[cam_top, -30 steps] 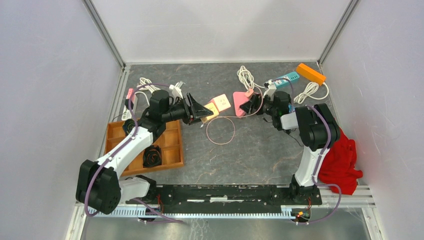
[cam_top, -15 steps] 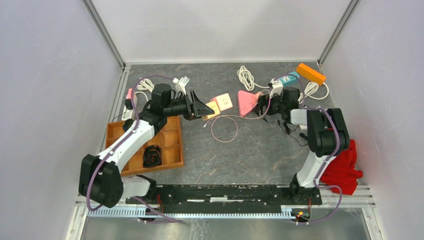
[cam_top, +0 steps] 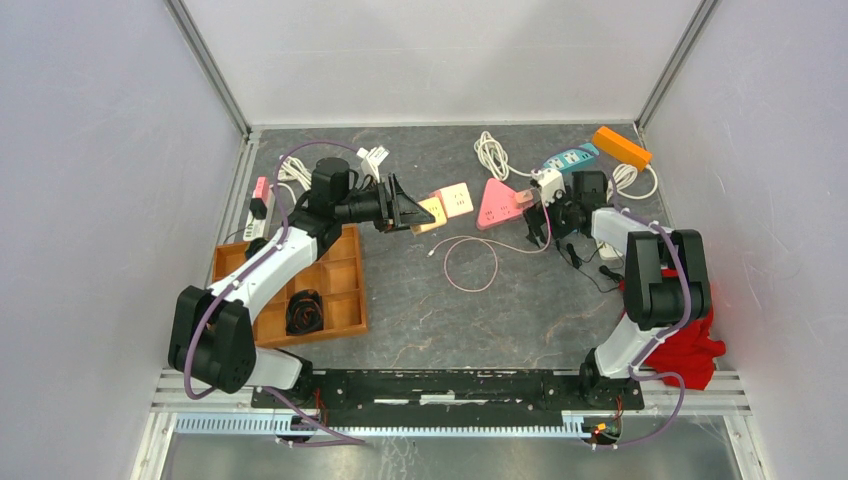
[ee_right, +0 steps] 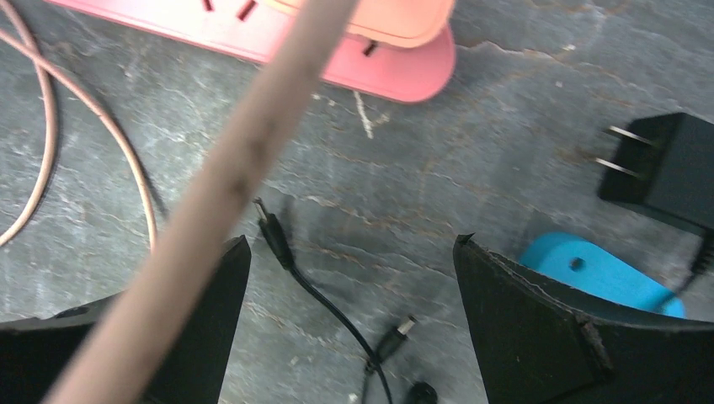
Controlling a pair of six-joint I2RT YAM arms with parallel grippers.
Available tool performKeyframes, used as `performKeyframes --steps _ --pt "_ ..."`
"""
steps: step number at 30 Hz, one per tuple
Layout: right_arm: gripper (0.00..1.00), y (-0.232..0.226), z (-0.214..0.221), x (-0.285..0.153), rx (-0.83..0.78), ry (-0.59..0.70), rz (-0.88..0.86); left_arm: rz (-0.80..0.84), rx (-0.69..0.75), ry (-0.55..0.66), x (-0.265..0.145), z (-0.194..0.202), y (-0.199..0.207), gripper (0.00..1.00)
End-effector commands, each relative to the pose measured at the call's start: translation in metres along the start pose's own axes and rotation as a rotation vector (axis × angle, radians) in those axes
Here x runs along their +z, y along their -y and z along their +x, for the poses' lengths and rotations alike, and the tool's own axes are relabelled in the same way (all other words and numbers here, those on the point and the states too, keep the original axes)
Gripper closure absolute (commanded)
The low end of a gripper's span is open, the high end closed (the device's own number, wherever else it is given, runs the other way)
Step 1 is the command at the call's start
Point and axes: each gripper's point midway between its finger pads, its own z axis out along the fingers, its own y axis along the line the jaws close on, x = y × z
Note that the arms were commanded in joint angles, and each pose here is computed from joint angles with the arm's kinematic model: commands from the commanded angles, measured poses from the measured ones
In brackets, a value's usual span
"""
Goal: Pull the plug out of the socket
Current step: Place the socket at the center of the board, then remove the plug from the socket.
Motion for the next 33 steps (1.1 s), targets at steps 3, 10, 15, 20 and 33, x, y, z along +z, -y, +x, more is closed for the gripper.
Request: performKeyframes --steps 3,10,15,20,33 --pt "0.12 0.044 -0.02 -0.011 -0.024 -0.057 0.2 0.109 0.163 0.049 -0.006 -0.022 0.033 0.98" --pt "0.12 0.067 0.001 -0.012 -0.057 -0.141 0.383 0.093 0.178 0.049 -0.01 -0.018 0.033 0.98" --pt "0.13 0.081 -0.004 -0.038 -0.347 -0.264 0.51 0.093 0.188 0.049 -0.01 -0.019 0.034 0.98" --pt "0.11 0.111 -0.003 -0.071 -0.452 -0.35 0.68 0.094 0.19 0.049 -0.009 -0.02 0.034 0.98" --pt "0.05 0.162 -0.061 -0.154 -0.594 -0.373 1.036 0.123 0.226 0.034 -0.006 -0.021 0.041 0.98"
